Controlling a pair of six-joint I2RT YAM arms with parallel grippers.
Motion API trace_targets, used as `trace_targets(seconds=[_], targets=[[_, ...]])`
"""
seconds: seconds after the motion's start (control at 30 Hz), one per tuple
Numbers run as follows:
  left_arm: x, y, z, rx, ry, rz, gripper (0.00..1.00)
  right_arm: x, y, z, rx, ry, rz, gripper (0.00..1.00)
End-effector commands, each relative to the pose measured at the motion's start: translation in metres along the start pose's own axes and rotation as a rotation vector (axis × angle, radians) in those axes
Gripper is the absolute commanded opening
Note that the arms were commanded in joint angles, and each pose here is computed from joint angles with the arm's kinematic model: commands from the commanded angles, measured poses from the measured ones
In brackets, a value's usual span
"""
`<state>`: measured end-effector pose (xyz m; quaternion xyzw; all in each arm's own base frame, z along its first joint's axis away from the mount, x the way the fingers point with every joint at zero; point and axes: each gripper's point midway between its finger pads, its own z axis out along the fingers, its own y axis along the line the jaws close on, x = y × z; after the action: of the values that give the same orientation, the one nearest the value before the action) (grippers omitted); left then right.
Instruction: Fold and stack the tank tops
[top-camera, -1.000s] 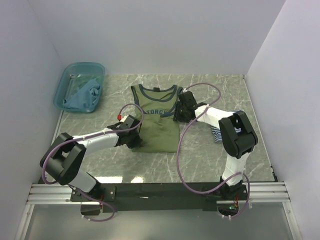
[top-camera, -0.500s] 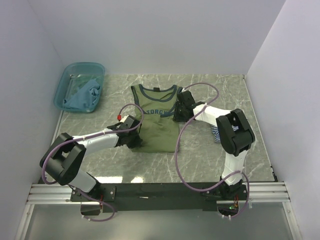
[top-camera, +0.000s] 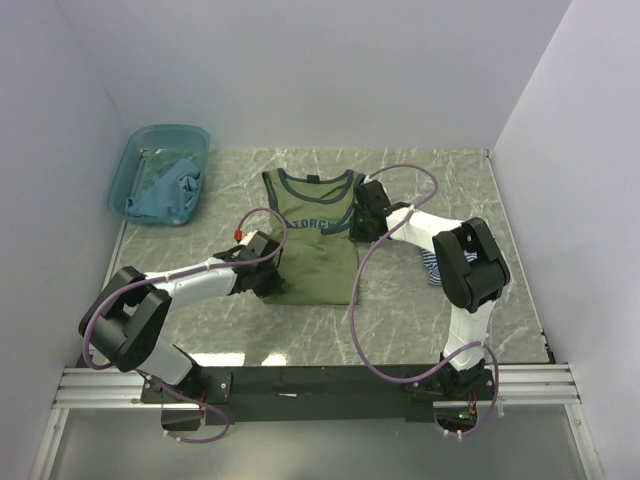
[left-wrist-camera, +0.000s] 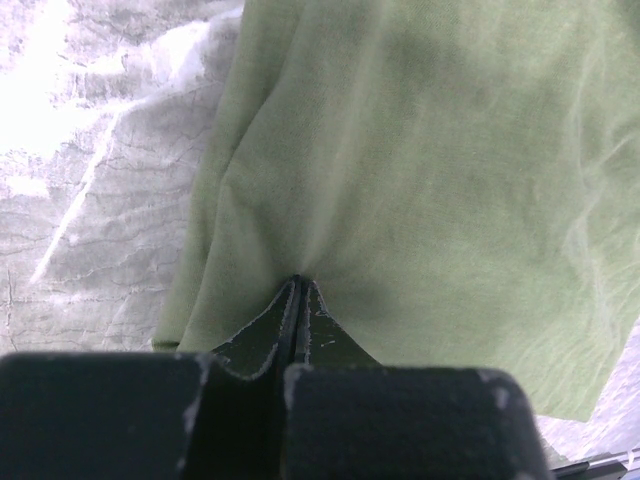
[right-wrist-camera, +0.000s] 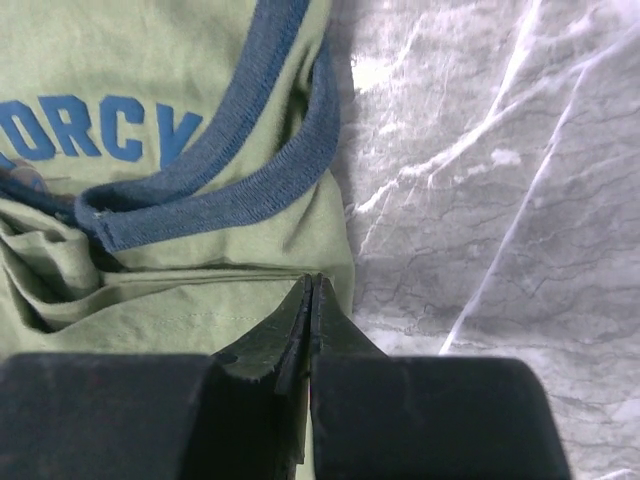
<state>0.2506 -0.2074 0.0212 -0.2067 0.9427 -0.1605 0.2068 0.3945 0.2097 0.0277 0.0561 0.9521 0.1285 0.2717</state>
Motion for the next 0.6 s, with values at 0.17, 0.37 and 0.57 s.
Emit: trace_targets(seconds=[0.17, 0.37, 0.57], targets=[[0.015, 0.030, 0.002, -0.090, 0.036, 0.045, 0.00, -0.052, 0.014, -0.023, -0.002, -0.131, -0.022, 0.00], [0.015, 0.030, 0.000, -0.092, 0.037, 0.050, 0.01, -0.045, 0.005, -0.009, 0.039, -0.107, -0.024, 0.00], [0.013, 0.023, -0.005, -0.058, 0.035, 0.054, 0.02, -0.033, -0.011, 0.000, 0.083, -0.085, -0.021, 0.02]])
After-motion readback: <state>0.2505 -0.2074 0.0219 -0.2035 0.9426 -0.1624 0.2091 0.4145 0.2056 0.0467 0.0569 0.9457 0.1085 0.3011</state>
